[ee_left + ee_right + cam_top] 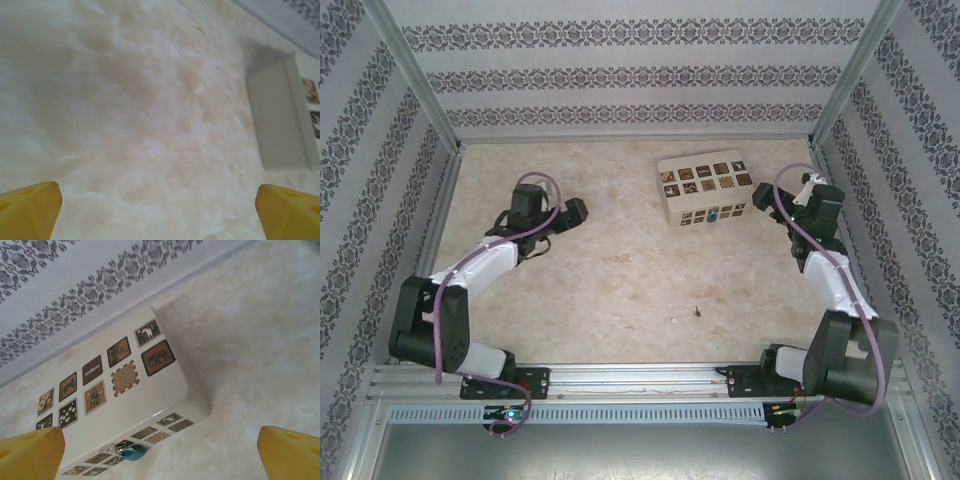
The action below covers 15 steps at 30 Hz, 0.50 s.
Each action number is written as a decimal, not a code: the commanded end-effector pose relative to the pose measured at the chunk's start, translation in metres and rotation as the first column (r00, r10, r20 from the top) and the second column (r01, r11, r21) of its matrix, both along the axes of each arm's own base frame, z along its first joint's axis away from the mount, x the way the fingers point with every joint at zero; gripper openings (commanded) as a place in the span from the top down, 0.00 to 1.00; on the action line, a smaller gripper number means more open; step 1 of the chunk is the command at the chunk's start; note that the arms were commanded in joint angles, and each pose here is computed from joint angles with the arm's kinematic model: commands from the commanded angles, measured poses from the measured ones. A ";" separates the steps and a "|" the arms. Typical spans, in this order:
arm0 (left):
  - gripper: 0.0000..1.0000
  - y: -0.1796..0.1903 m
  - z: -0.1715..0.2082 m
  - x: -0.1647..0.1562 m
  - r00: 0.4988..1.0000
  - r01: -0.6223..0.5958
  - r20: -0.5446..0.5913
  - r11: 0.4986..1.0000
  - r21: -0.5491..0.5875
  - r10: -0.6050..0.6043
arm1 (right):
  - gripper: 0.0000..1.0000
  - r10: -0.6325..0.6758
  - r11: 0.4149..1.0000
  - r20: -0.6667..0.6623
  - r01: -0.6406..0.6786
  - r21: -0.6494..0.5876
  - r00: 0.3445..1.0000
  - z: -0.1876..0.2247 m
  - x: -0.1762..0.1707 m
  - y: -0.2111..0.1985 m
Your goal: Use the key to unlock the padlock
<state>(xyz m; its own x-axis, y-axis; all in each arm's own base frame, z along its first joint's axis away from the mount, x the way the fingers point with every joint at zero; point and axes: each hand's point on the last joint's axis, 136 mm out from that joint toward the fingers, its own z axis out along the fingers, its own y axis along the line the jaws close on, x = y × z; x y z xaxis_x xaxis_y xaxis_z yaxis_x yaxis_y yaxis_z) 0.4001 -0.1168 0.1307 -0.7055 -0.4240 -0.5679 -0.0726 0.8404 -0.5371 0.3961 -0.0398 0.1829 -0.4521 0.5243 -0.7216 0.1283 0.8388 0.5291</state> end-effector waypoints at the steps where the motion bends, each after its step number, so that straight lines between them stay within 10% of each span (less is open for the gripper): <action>1: 0.01 -0.042 0.020 0.016 0.998 0.059 0.019 0.993 -0.102 -0.058 | 0.02 0.068 0.978 -0.026 -0.062 0.198 0.997 0.001 0.010 0.002; 15: 0.00 -0.175 0.000 0.066 0.953 0.286 -0.035 0.930 -0.231 -0.302 | 0.02 0.116 0.940 -0.110 -0.073 0.332 0.987 -0.040 0.072 -0.015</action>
